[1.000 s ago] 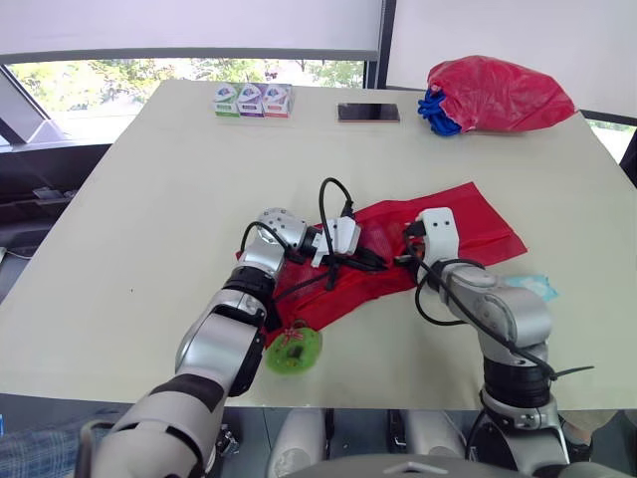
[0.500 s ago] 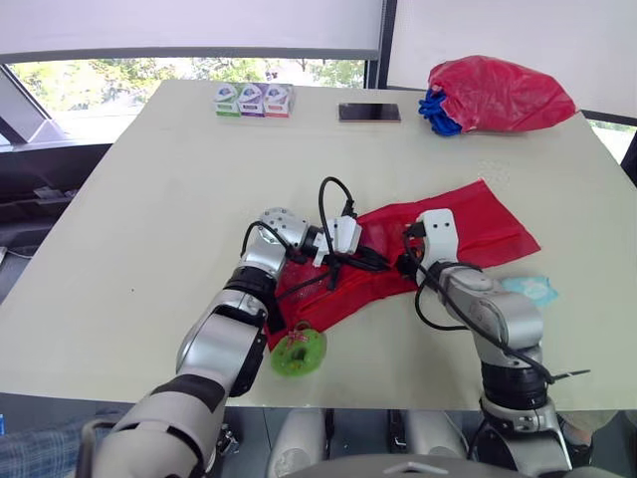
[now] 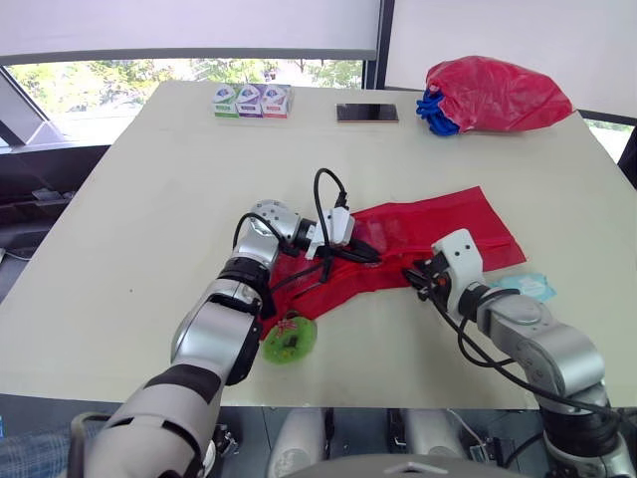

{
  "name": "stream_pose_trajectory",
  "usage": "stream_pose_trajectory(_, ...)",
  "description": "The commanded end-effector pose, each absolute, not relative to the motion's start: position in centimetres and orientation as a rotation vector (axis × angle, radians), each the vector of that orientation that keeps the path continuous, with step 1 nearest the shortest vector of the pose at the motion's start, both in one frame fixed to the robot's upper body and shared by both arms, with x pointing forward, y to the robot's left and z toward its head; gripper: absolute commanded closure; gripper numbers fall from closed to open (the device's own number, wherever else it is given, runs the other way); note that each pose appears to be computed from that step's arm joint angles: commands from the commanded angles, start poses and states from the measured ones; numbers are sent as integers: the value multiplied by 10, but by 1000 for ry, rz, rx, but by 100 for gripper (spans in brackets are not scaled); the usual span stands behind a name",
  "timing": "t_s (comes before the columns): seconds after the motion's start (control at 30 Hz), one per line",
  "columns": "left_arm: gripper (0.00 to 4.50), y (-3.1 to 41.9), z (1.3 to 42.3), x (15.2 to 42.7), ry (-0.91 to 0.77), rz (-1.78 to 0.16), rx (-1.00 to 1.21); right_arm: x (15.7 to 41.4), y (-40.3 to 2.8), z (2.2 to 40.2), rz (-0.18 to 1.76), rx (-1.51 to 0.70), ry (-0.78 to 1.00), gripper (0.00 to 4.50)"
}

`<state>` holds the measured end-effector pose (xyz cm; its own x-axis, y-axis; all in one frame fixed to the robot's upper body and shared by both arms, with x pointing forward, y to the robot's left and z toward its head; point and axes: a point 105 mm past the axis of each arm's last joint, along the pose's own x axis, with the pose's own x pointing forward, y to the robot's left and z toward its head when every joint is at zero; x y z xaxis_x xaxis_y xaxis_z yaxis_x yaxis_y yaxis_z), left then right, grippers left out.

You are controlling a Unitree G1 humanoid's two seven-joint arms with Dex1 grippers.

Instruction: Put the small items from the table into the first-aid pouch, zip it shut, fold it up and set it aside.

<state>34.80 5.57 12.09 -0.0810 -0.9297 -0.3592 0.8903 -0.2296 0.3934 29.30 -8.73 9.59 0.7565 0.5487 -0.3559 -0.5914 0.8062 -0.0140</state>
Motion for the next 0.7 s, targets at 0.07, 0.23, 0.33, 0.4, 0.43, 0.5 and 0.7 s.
stream_pose_trajectory(0.07, 450, 54, 132, 345, -127, -1735, 671, 314, -76, 109, 601, -161, 230, 447)
stream_pose_trajectory(0.23, 450, 55, 131, 342, -133, -1750, 674, 326, -68, 116, 598, -138, 150, 447)
stream_pose_trajectory(0.33, 450, 65, 126, 341, -107, -1744, 704, 313, -81, 121, 652, -158, 101, 447)
stream_pose_trajectory(0.4, 450, 78, 120, 339, -70, -1737, 742, 296, -100, 120, 689, -207, 83, 447)
stream_pose_trajectory(0.43, 450, 84, 118, 339, -54, -1732, 754, 287, -108, 123, 707, -222, 54, 447)
stream_pose_trajectory(0.5, 450, 92, 117, 340, -36, -1717, 764, 272, -120, 130, 730, -225, 9, 447)
stream_pose_trajectory(0.7, 450, 125, 124, 347, 27, -1645, 840, 231, -168, 158, 767, -169, -77, 447)
